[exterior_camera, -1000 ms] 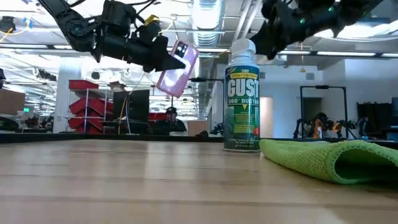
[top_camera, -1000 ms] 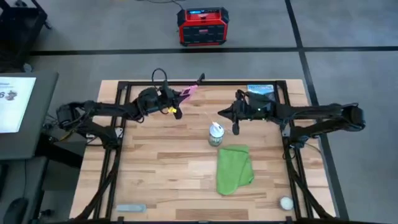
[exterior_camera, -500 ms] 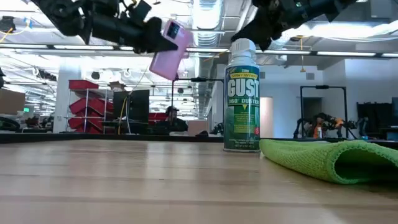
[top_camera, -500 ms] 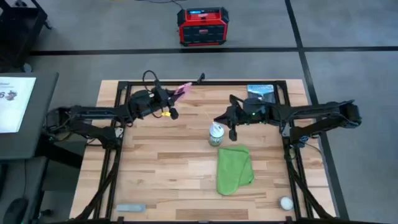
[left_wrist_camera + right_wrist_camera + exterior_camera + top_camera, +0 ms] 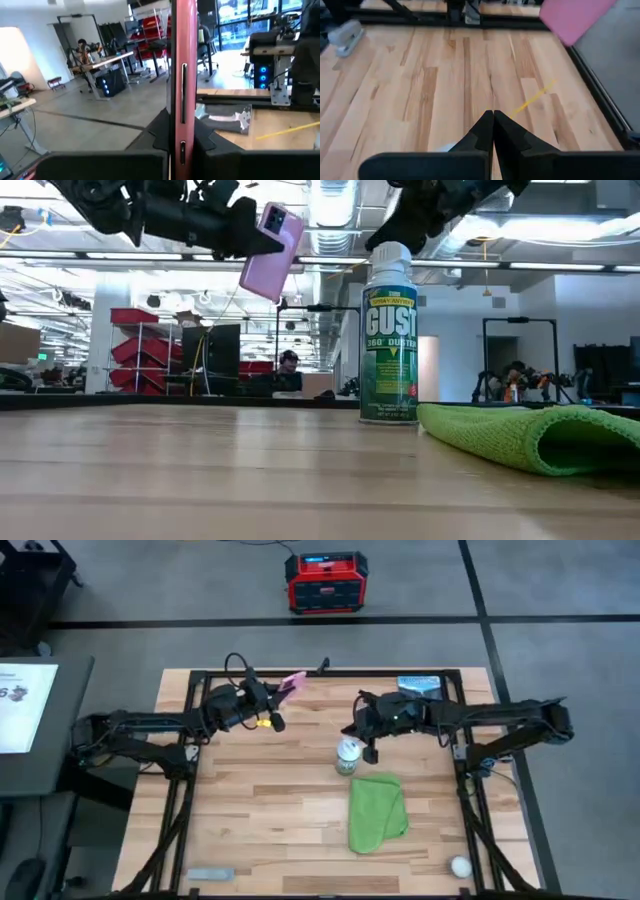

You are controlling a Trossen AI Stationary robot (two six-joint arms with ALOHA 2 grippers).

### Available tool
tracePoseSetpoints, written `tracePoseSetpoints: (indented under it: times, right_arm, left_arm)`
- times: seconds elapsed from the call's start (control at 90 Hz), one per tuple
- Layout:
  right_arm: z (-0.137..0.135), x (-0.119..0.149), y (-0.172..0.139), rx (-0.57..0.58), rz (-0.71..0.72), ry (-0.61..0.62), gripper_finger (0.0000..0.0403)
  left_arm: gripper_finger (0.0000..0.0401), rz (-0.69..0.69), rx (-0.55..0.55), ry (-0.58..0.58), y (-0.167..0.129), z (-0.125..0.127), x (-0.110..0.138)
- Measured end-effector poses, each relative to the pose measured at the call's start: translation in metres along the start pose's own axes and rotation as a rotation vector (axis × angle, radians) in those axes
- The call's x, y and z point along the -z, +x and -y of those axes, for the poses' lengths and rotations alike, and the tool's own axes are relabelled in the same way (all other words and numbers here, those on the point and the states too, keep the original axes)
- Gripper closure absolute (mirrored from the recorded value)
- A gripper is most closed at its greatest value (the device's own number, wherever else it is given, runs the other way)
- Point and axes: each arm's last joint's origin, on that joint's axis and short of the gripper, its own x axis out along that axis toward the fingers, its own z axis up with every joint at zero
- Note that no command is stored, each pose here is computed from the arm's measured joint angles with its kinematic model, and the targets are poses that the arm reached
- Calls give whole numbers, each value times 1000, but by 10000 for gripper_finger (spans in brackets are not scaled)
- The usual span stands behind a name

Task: Apply microfiber cloth
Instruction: Spray the back of the pink phone using the white spray bottle

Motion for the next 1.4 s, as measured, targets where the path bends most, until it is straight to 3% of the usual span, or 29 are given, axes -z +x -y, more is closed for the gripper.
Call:
tracePoseSetpoints:
  times: [0.567, 1.056, 1.4]
  right_arm:
    - [0, -1, -2, -7, -87, -1, 403]
    - [-1, -11, -8, -14, -89, -14, 403]
    - [-1, -24, 17, -26, -178, -30, 403]
  left_arm:
    - [401, -27, 11, 1, 1, -1, 4]
    - [401, 22, 34, -29, 28, 10, 27]
    - [401, 47, 42, -33, 27, 9, 24]
